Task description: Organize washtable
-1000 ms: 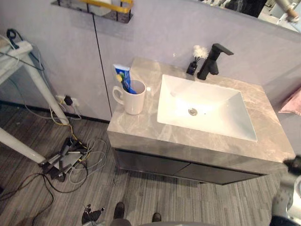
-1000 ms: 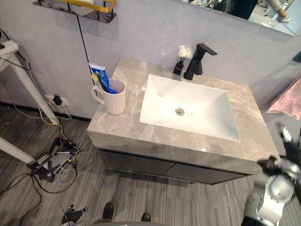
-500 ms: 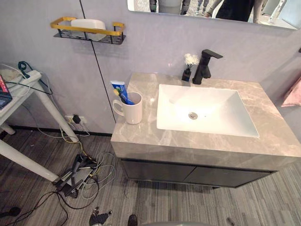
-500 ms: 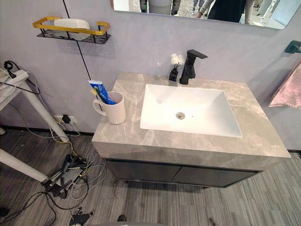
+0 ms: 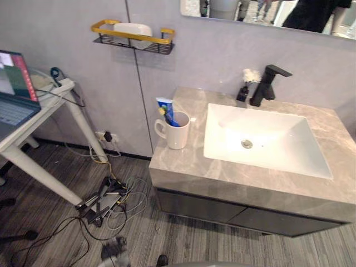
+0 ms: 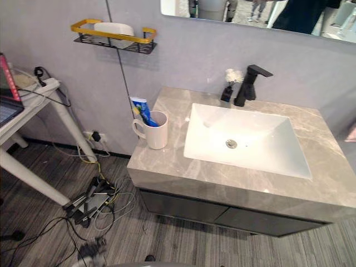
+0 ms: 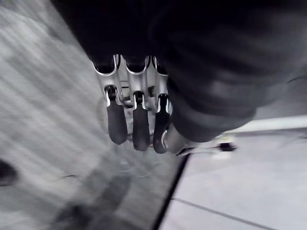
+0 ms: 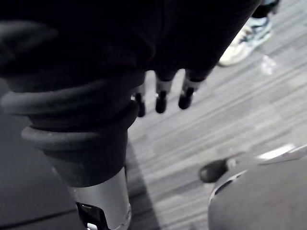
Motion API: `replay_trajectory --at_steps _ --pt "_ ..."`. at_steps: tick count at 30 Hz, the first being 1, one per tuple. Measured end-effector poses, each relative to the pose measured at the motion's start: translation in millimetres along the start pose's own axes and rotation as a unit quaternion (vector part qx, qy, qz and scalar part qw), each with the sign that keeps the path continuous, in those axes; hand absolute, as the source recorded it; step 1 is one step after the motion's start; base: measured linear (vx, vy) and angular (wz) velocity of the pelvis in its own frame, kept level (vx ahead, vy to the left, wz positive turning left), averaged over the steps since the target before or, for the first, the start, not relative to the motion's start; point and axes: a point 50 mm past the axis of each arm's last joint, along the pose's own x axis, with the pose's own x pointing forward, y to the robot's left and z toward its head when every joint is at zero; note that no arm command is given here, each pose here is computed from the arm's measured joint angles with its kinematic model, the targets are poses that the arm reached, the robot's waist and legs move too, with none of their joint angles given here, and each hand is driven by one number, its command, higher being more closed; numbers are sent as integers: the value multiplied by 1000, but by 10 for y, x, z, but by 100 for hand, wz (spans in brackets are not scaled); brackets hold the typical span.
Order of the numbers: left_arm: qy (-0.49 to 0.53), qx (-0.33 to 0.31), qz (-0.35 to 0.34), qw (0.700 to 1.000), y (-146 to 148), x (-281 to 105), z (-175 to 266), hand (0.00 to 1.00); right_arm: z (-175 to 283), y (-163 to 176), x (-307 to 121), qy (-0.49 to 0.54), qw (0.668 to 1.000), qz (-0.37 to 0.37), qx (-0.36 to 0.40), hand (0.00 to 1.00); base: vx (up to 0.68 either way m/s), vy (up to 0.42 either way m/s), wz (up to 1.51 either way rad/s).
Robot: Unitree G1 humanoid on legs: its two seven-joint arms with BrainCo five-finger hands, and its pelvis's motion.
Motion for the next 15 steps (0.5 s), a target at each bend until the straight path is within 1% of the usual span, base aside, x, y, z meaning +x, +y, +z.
replay_trajectory --at_steps 1,2,3,4,5,6,8,10,11,13,14,15 --pt "-32 -10 3 999 -4 6 144 100 16 11 2 -4 1000 3 -12 0 53 -6 30" --pt "-100 -30 10 995 -25 -6 458 100 29 17 3 -9 999 7 -31 0 64 -12 20" --pt "-167 -52 15 984 -45 -61 761 100 40 8 7 -13 999 9 -46 0 43 -3 15" --pt "-201 -65 15 977 -56 -108 910 100 50 10 9 -15 998 11 -55 0 45 2 18" --pt "-262 -87 11 961 -90 -220 1175 100 54 39 4 -20 997 17 -70 0 23 5 21" --pt "-291 -98 6 952 -114 -290 1303 100 60 40 5 -22 997 19 -76 0 4 1 22" --pt "-401 -143 -45 904 -284 -653 1751 100 95 19 15 -29 995 21 -98 0 -42 -4 15" --pt "-456 -173 -87 869 -396 -891 1957 100 99 15 15 -32 993 23 -107 0 -64 0 5" --pt "-488 -195 -123 842 -472 -1050 2080 100 117 18 14 -37 992 24 -114 0 -42 6 -9" --pt "-512 -226 -188 807 -575 -1241 2188 100 142 14 11 -46 991 24 -120 0 -57 0 -17" --pt "-504 -242 -234 795 -645 -1295 2192 100 142 5 9 -47 991 23 -120 0 -58 -6 -16" --pt "-498 -247 -253 792 -682 -1314 2186 100 137 1 8 -47 991 22 -121 0 -53 -12 -17"
